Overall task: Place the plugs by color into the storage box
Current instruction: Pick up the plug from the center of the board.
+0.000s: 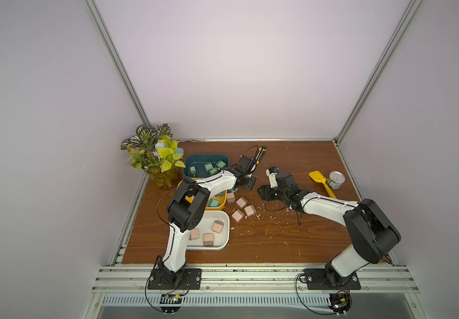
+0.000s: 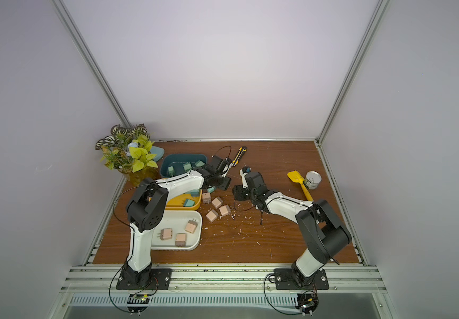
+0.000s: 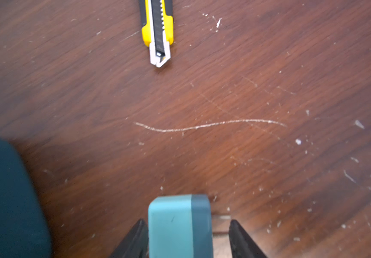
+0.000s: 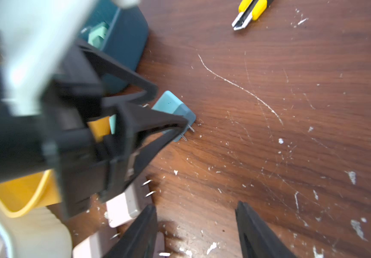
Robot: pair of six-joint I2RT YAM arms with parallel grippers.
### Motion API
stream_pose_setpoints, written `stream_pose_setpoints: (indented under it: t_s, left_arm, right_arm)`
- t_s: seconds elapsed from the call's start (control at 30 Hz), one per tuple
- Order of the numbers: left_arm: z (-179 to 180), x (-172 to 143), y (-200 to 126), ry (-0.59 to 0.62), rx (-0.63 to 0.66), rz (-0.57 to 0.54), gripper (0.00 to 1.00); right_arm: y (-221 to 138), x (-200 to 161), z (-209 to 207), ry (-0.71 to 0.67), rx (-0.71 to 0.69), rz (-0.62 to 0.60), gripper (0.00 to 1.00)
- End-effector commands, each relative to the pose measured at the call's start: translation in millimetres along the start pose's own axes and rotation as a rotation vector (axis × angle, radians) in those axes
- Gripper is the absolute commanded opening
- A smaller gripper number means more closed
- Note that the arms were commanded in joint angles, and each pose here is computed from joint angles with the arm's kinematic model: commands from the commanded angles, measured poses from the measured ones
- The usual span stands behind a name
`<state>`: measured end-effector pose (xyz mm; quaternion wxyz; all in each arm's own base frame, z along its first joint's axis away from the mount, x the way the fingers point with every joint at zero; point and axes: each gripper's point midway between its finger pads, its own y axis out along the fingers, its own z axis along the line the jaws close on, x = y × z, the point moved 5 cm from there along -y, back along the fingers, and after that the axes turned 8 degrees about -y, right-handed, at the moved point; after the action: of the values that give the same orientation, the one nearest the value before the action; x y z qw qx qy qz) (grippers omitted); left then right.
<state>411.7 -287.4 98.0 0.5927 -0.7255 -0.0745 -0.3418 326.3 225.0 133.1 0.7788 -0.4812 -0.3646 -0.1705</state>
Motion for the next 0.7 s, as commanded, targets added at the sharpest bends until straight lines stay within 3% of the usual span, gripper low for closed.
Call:
stream_pose_setpoints:
  t_s: [0.0,0.3,0.67]
  left_arm:
    - [5,4,2,-0.005,0.001,0.000,0.61]
    - [18,-5,15,-0.016,0.015,0.023,0.58]
    - [15,-11,23,-0.019,-0.004,0.053,0.51]
  right_arm:
    - [-28,16,10,0.029,0.030,-0.075,0.63]
    - [-85,1,14,0.111,-0.009,-0.158,0.65]
    - [-91,-2,29,0.088,0.039,-0.146,0.65]
